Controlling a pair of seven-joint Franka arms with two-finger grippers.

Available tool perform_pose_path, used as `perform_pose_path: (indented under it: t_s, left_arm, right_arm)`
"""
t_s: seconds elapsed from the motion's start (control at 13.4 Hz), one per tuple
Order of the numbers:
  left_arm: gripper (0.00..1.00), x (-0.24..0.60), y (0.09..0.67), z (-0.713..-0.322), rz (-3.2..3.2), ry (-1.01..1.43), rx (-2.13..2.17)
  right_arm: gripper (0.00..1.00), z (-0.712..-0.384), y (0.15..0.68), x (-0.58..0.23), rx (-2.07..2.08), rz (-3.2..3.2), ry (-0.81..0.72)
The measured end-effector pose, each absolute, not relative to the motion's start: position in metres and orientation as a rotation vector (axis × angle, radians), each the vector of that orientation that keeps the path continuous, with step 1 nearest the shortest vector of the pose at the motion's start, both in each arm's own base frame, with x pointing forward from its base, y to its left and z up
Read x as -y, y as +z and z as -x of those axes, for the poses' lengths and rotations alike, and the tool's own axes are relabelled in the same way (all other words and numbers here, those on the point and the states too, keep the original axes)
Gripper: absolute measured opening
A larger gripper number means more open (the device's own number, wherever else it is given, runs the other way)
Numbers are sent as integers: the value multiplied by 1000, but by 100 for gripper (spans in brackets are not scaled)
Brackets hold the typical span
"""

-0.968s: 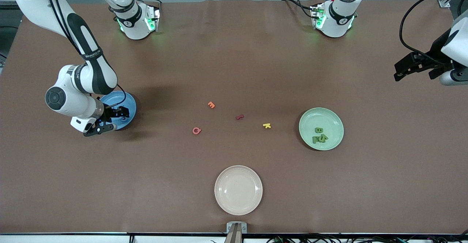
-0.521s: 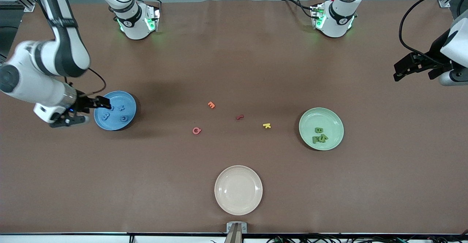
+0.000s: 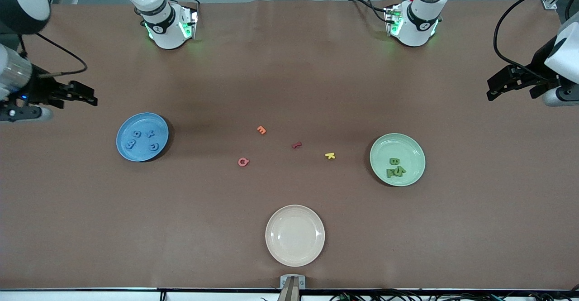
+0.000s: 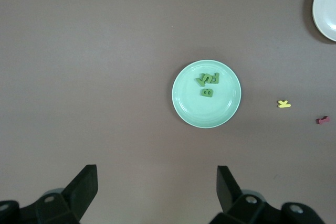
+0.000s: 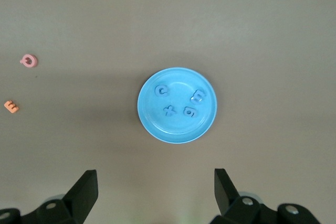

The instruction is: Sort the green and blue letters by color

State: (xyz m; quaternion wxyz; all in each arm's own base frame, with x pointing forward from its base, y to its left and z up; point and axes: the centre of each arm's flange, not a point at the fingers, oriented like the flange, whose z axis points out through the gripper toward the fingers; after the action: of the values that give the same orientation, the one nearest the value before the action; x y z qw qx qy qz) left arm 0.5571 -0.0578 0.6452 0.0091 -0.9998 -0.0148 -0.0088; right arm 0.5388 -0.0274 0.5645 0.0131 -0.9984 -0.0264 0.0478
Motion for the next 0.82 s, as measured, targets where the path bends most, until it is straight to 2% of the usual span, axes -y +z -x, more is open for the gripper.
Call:
perform_pose_path:
  t_s: [0.45,0.82]
  left_arm:
    - [100,58,645,-557,3123,-28,46]
    - [100,58,645,-557,3123,-28,46]
  right_arm:
    - [100,-536,645,3,-33,3128,39]
    - [100,-540,645,-6,-9,3127,35]
